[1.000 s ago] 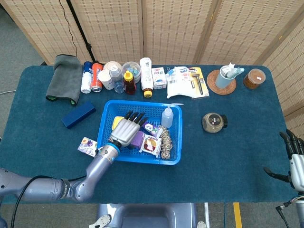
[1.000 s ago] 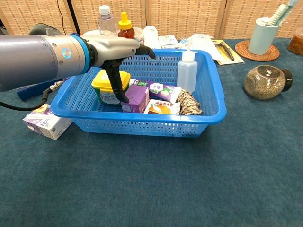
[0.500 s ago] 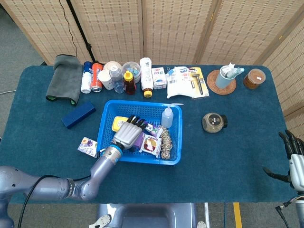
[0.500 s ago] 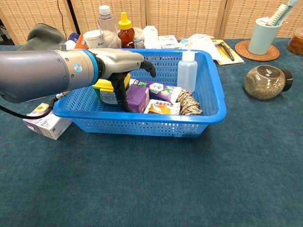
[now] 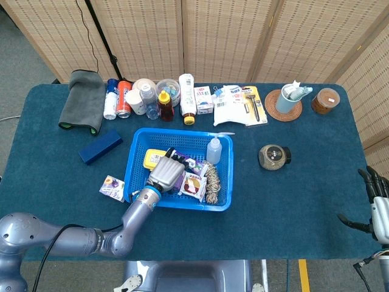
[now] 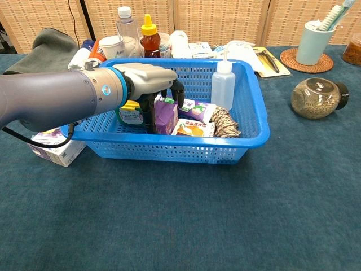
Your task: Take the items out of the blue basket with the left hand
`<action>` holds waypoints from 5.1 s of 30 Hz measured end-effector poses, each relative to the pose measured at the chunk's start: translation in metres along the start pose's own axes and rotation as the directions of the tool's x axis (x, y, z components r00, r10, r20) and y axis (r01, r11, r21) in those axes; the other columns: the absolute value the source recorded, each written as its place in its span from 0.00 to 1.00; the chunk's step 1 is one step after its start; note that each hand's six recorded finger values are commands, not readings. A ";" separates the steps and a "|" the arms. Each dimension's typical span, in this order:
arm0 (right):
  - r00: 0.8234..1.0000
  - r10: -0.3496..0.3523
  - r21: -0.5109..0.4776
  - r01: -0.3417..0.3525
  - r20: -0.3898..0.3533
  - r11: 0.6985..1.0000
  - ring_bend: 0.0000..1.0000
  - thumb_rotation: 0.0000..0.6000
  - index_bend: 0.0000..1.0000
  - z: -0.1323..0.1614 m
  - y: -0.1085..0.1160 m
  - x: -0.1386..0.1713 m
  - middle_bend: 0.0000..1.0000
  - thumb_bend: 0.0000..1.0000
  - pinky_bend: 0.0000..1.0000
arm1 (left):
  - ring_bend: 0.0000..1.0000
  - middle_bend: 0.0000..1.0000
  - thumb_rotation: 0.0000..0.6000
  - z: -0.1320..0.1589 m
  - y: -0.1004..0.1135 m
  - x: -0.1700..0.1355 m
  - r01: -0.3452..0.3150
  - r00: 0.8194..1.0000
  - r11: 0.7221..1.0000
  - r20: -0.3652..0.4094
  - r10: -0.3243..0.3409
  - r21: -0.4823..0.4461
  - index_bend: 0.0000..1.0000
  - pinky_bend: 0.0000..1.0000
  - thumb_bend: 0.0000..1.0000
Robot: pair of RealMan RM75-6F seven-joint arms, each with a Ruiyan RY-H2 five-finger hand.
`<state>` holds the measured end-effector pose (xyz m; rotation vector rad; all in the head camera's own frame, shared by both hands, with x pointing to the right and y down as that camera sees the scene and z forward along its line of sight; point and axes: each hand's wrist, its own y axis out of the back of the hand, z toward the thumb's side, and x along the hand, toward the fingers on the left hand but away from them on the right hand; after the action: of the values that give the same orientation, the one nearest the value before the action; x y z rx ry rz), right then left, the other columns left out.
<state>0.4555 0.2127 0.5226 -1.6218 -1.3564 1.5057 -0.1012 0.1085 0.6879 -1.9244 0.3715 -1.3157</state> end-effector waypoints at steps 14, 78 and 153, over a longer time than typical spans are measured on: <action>1.000 0.000 -0.007 0.000 0.001 1.000 0.00 1.00 0.00 -0.001 0.001 -0.001 0.00 0.00 0.00 | 0.37 0.44 1.00 0.002 0.003 0.000 -0.029 1.000 1.000 -0.006 0.029 0.007 0.53 0.00 0.20; 0.998 0.041 0.010 -0.040 -0.054 0.999 0.00 1.00 0.00 0.013 -0.008 0.010 0.00 0.00 0.00 | 0.00 0.00 1.00 -0.198 -0.006 -0.098 -0.176 0.923 0.968 -0.372 0.098 -0.181 0.02 0.00 0.13; 0.999 0.052 -0.020 -0.052 0.007 0.998 0.00 1.00 0.00 -0.001 -0.008 -0.004 0.00 0.00 0.00 | 0.39 0.31 1.00 -0.056 -0.012 0.011 -0.101 0.989 0.991 -0.119 0.090 -0.087 0.49 0.45 0.37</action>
<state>0.4543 0.2121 0.5312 -1.6773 -1.3464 1.5339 -0.1488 0.0863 0.7137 -1.8868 0.5854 -1.3701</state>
